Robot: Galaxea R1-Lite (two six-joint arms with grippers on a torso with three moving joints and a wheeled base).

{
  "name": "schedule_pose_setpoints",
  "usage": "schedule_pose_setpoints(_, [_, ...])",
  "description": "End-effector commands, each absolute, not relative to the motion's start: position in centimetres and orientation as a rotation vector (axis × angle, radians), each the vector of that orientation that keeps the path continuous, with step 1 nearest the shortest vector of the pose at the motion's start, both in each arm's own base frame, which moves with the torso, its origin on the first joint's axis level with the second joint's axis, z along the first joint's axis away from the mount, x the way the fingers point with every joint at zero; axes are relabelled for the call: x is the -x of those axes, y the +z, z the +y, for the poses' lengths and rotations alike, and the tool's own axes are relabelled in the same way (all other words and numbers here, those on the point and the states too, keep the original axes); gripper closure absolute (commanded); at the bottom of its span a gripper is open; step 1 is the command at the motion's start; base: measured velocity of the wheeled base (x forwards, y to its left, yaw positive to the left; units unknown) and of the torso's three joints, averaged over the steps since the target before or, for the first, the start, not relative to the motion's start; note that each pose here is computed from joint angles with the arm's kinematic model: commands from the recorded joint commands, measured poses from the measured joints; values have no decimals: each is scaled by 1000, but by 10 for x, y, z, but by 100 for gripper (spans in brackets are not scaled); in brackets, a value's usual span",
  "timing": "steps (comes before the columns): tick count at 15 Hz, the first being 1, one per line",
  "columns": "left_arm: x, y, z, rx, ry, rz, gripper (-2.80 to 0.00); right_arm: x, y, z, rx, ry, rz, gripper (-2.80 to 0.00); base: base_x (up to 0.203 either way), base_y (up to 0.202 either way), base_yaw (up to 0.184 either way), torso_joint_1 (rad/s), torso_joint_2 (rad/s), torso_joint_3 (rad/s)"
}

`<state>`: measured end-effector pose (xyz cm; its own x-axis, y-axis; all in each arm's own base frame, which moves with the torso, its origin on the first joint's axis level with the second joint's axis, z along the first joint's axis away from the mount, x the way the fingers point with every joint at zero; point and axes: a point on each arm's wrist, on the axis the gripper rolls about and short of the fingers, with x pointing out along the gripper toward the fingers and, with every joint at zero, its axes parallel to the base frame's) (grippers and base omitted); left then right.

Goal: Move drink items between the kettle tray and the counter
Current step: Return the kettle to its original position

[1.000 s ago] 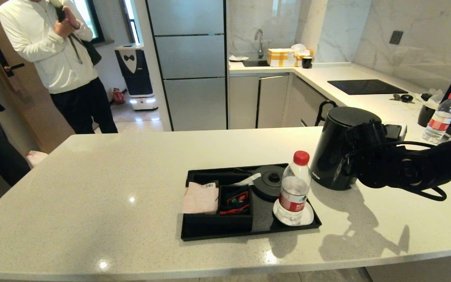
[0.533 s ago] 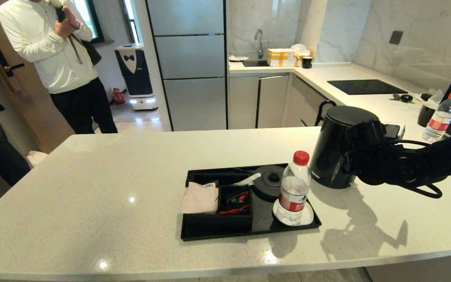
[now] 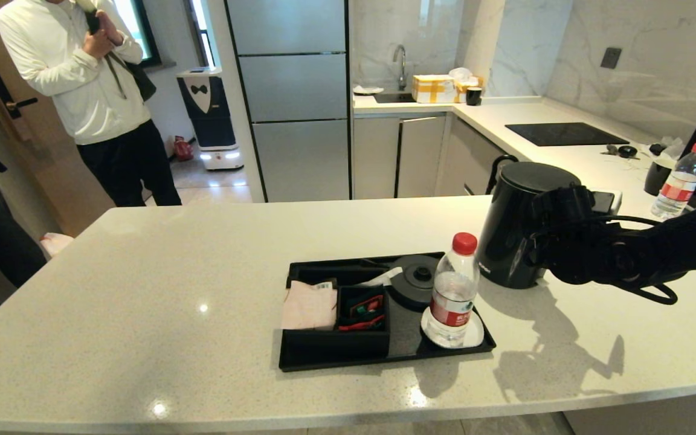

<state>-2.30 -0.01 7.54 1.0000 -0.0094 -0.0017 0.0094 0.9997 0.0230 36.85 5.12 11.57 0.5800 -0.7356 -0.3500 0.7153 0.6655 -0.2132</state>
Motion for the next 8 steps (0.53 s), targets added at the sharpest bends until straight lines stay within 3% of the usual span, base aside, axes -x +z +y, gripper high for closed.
schedule_pose_setpoints(1, [23,75,0,-23,-9,3,0,-368,116,51,50,-851,430,-280,0,0,0,0,0,0])
schedule_pose_setpoints(5, [23,75,0,-23,-9,3,0,-367,117,51,46,-851,424,-280,0,0,0,0,0,0])
schedule_pose_setpoints(6, [23,75,0,-23,-9,4,0,-368,118,51,42,-851,417,0,0,0,0,0,0,0])
schedule_pose_setpoints(8, [23,75,0,-23,-9,3,0,-368,119,52,39,-849,413,0,0,0,0,0,0,0])
